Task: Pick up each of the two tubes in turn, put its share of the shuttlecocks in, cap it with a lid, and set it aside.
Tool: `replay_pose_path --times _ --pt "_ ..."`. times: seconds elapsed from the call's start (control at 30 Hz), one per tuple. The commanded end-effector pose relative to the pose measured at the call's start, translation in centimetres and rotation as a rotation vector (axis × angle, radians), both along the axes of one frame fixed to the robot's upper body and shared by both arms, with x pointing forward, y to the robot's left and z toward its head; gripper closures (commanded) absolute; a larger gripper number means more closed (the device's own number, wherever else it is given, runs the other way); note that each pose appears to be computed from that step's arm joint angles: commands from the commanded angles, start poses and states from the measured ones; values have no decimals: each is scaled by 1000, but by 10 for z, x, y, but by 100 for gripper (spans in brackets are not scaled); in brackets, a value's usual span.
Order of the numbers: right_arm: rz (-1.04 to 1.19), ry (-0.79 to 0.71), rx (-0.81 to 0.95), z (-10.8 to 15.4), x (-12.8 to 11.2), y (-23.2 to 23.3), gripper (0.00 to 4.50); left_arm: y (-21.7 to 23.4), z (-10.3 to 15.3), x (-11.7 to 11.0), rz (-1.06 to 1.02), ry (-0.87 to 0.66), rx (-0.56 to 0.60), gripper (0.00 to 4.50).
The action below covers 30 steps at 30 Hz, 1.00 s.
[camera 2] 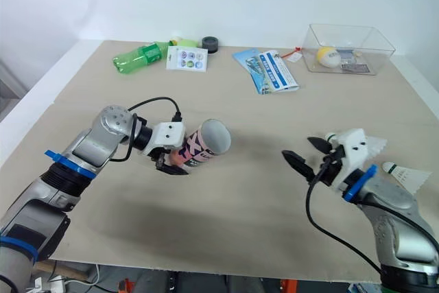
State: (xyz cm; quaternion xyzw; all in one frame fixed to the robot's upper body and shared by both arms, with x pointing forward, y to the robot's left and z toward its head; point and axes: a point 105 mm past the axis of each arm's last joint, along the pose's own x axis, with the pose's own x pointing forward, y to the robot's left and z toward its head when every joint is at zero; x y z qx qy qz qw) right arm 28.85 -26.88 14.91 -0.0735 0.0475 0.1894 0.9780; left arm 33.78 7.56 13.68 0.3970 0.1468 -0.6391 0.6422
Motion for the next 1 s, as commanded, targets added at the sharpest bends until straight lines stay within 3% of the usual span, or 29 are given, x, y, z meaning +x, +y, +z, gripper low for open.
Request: replay_pose_path --times 0.03,0.37,0.67,0.77,0.9,1.0 --pt "-190 -91 -61 20 -4 -30 0 -2 -8 1 -21 -14 44 49" --pt "-381 -2 24 -5 0 -55 0 -13 -2 5 -40 -3 31 49" --pt "-353 35 62 -17 20 -53 0 -17 1 8 -30 -10 25 49" --pt "-333 40 58 -19 27 -51 76 -19 2 10 -17 -8 0 49" --pt "-294 43 47 -21 36 -43 274 -16 -3 9 5 26 -35 49" --pt "-290 34 42 -21 39 -43 397 -7 -9 9 31 35 -42 49"
